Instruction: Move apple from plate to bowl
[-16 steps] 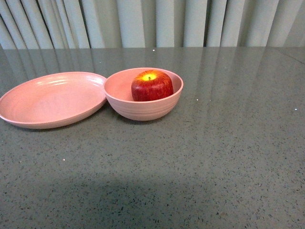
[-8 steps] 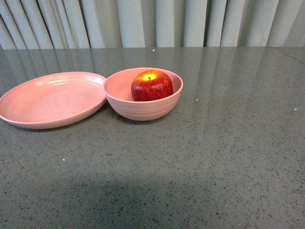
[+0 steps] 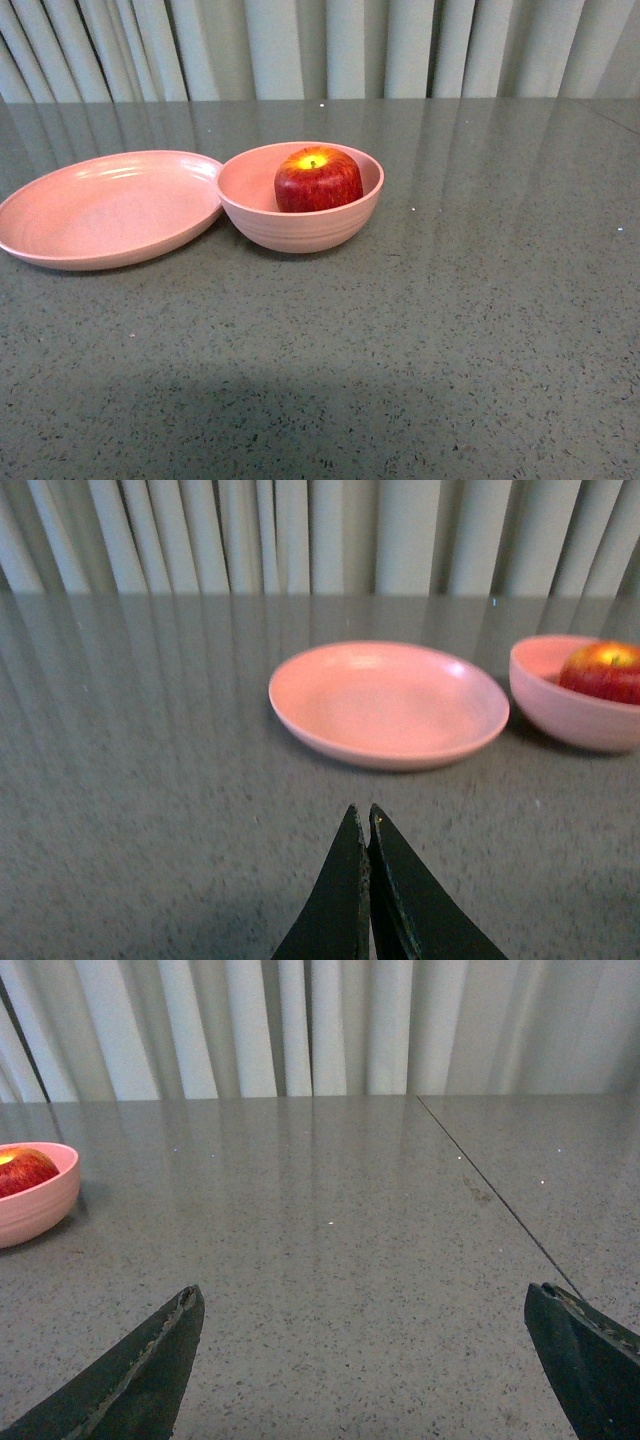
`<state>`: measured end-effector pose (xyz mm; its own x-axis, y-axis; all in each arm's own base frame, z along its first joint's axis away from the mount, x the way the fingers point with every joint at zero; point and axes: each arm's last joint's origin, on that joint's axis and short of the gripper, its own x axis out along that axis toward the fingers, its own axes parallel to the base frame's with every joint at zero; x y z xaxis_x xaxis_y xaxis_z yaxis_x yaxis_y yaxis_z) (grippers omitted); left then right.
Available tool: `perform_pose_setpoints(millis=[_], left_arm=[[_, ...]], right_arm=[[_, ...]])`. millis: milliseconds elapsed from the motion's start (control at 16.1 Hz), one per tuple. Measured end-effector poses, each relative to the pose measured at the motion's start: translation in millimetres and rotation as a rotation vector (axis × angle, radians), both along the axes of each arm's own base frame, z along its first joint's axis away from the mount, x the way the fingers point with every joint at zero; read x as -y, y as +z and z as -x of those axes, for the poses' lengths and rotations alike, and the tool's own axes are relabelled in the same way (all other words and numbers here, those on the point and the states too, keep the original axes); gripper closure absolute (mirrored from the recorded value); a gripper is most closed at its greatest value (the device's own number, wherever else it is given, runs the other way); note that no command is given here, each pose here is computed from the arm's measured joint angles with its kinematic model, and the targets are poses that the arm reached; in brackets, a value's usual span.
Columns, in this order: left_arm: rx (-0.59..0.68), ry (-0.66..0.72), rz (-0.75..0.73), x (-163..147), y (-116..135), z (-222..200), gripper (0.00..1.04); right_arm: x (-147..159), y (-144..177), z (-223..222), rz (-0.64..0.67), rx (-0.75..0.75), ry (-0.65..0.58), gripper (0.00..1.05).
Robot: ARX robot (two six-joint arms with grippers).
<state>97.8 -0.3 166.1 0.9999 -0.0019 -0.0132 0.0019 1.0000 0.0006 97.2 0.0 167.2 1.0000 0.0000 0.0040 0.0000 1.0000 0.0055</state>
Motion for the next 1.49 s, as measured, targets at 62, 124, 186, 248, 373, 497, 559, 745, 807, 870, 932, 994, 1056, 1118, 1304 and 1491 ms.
perform_pose_setpoints(millis=[62, 124, 186, 248, 373, 497, 559, 745, 807, 870, 932, 994, 1056, 1118, 1304, 1491], left_arm=[[0.038, -0.002, 0.000, 0.0, 4.4, 0.6, 1.04], [0.005, -0.002, 0.000, 0.1, 0.4, 0.4, 1.04], [0.010, -0.002, 0.000, 0.0, 1.0, 0.4, 1.04], [0.016, -0.001, 0.000, 0.0, 1.6, 0.4, 1.04], [0.014, -0.001, 0.000, 0.0, 1.4, 0.4, 1.04], [0.014, -0.001, 0.000, 0.0, 1.4, 0.4, 1.04], [0.014, -0.001, 0.000, 0.0, 1.4, 0.4, 1.04], [0.014, -0.001, 0.000, 0.0, 1.4, 0.4, 0.94], [0.014, -0.001, 0.000, 0.0, 1.4, 0.4, 0.87], [0.014, -0.001, 0.000, 0.0, 1.4, 0.4, 0.78], [0.014, -0.001, 0.000, 0.0, 1.4, 0.4, 0.65], [0.014, -0.001, 0.000, 0.0, 1.4, 0.4, 0.49], [0.014, -0.001, 0.000, 0.0, 1.4, 0.4, 0.06], [0.014, -0.001, 0.000, 0.0, 1.4, 0.4, 0.07], [0.014, -0.001, 0.000, 0.0, 1.4, 0.4, 0.07], [0.014, -0.001, 0.000, 0.0, 1.4, 0.4, 0.07]], right_arm=[[0.0, 0.0, 0.0, 0.000, 0.000, 0.000, 0.07], [0.0, 0.0, 0.0, 0.000, 0.000, 0.000, 0.07], [0.0, 0.0, 0.0, 0.000, 0.000, 0.000, 0.07], [0.0, 0.0, 0.0, 0.000, 0.000, 0.000, 0.07], [0.0, 0.1, 0.0, 0.000, 0.001, 0.000, 0.07], [0.0, 0.0, 0.0, 0.000, 0.000, 0.000, 0.07], [0.0, 0.1, 0.0, 0.000, 0.001, 0.000, 0.07], [0.0, 0.0, 0.0, 0.000, 0.000, 0.000, 0.07], [0.0, 0.1, 0.0, 0.000, 0.001, 0.000, 0.07], [0.0, 0.0, 0.0, 0.000, 0.000, 0.000, 0.07], [0.0, 0.0, 0.0, 0.000, 0.000, 0.000, 0.07], [0.0, 0.0, 0.0, 0.000, 0.000, 0.000, 0.07], [0.0, 0.1, 0.0, 0.000, 0.001, 0.000, 0.07], [0.0, 0.0, 0.0, 0.000, 0.000, 0.000, 0.07], [0.0, 0.0, 0.0, 0.000, 0.000, 0.000, 0.07], [0.0, 0.0, 0.0, 0.000, 0.000, 0.000, 0.07]])
